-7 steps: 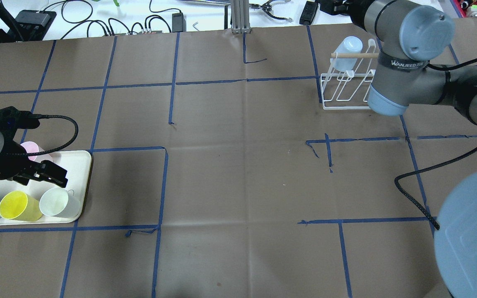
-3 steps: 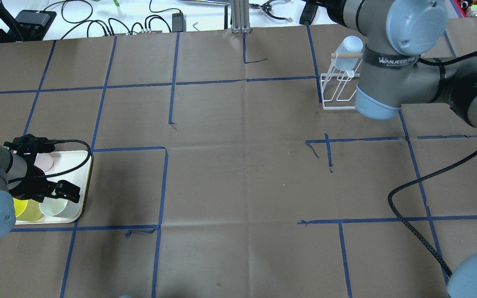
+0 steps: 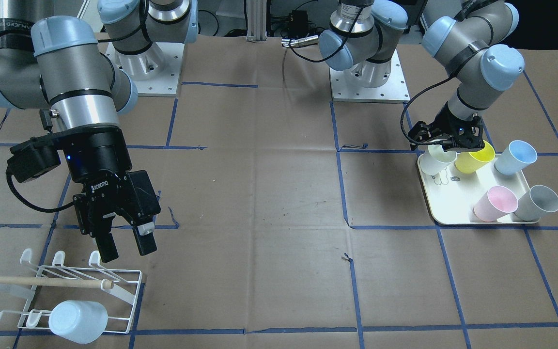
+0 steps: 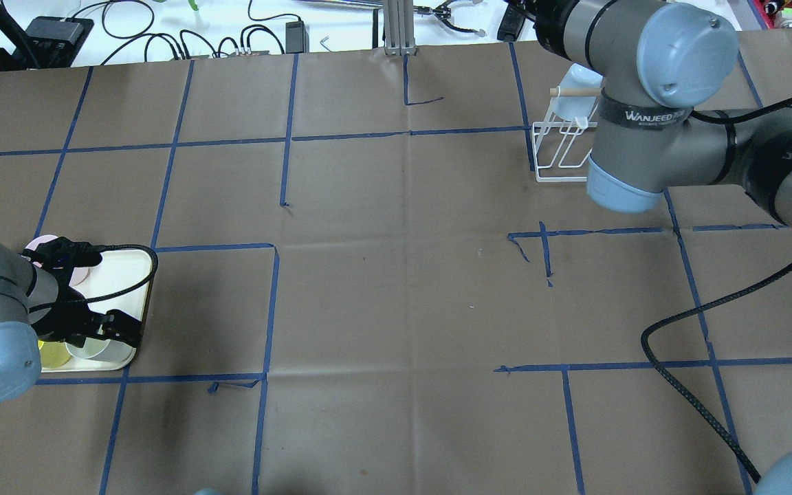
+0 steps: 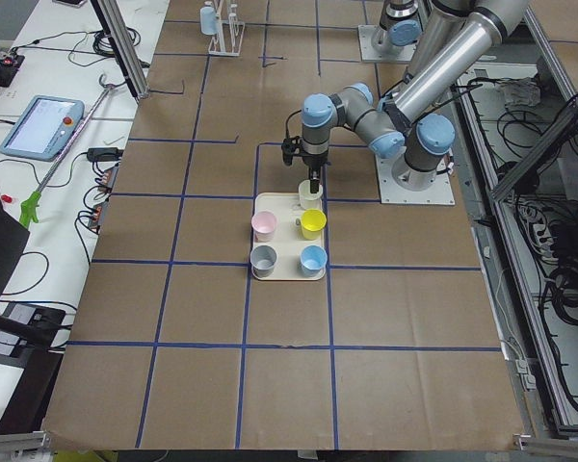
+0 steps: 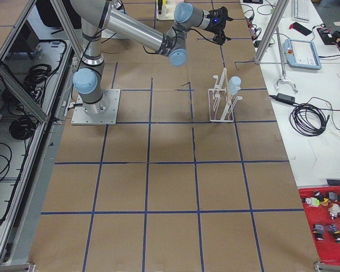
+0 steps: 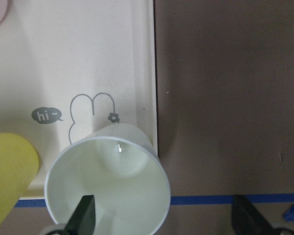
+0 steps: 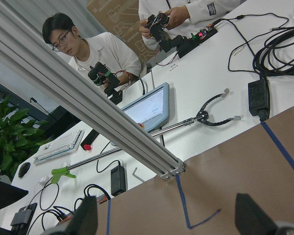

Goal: Transfer IKEA cup to right arm and place on rack

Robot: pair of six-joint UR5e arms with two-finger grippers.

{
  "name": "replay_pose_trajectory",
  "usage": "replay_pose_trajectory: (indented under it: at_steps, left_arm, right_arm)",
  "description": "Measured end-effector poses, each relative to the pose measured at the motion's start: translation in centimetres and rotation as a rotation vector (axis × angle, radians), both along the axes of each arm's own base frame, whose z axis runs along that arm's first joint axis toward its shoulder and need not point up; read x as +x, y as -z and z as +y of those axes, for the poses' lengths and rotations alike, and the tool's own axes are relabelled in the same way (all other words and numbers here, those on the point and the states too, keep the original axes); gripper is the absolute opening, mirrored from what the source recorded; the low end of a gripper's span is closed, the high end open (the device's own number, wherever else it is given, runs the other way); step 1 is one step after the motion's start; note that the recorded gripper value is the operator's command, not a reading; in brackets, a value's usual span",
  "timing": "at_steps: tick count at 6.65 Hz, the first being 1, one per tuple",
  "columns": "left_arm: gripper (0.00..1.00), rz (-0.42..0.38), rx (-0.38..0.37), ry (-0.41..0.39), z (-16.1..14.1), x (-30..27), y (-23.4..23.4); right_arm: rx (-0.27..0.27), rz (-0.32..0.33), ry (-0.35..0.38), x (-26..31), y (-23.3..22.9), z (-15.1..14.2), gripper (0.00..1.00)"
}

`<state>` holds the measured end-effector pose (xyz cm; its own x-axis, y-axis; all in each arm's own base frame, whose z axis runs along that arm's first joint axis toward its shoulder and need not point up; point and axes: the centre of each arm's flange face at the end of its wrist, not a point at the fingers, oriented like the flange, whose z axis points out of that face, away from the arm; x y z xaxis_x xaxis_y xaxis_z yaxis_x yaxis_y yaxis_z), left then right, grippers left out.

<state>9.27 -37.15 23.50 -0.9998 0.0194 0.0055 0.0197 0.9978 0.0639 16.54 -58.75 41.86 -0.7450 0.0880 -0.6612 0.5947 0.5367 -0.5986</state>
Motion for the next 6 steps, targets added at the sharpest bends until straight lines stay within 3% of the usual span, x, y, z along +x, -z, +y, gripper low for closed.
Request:
replay_pose_trajectory:
  at_steps: [2, 4, 6]
  left_arm:
    - [0.02, 0.003, 0.007, 0.0, -0.2, 0.2, 0.3]
    - [0.0, -0.007, 0.007, 0.006, -0.3, 0.3, 0.1]
    - [0.0, -0.035, -0.002, 0.018, -0.5, 0.7, -0.8]
  right_arm:
    - [0.02, -0.081, -0.018, 0.5, -0.3, 0.4, 1.0]
    - [0.079, -0.224, 0.002, 1.1, -0.3, 1.0, 1.0]
    - [0.166, -0.302, 0.021, 2.2, 1.6, 4.9, 1.0]
